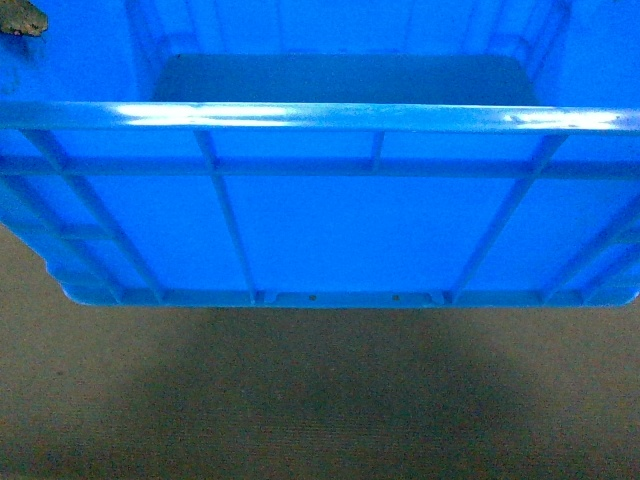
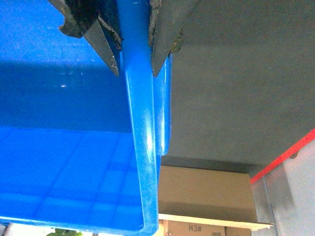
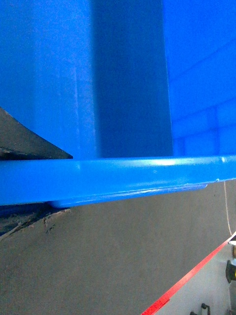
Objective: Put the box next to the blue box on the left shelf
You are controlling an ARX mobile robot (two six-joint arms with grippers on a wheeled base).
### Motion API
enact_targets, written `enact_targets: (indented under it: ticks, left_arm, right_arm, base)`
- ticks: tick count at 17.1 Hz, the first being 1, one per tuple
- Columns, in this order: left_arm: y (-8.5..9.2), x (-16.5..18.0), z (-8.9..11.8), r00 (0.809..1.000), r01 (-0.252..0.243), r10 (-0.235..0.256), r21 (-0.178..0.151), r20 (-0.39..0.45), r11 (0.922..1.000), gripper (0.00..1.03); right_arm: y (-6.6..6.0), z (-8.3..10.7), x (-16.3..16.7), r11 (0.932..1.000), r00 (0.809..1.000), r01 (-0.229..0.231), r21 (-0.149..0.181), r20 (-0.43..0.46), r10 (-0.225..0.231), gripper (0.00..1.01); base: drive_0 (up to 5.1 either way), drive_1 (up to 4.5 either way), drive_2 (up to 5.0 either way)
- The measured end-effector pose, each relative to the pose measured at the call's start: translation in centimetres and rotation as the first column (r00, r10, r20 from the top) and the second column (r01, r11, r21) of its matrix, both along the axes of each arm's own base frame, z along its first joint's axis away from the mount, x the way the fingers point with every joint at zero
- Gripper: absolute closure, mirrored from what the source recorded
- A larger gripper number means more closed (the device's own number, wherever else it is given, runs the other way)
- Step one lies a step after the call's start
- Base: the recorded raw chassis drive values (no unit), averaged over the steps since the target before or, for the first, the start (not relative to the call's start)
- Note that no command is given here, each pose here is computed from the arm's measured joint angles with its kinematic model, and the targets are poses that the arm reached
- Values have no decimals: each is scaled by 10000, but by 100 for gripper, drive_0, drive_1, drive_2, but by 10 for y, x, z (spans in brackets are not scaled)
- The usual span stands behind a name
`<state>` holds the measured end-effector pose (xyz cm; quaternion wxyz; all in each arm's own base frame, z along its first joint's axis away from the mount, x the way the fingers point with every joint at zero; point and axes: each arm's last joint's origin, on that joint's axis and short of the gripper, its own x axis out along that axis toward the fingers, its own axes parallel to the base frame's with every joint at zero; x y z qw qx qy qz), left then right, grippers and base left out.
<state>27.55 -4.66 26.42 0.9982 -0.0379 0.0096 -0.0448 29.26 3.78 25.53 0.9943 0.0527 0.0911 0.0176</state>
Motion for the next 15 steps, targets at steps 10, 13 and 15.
enact_targets:
  ticks: [10,13,15]
  left_arm:
    - [0,0,0,10000,-7,8,13,-29,10000,93]
    - [0,0,0,10000,-8,8,8,-3,10000,93]
    - [0,0,0,10000,-7,8,10,-11,10000,93]
  right_arm:
    - [0,0,0,10000,10000,-9,-11,-18,9,84]
    - [0,0,0,10000,10000,-10,-13,-11,10,84]
    - [0,0,0,10000,10000,-10,-14,-15,10,84]
  base:
    - [0,0,0]
    - [0,0,0]
    - [0,0,0]
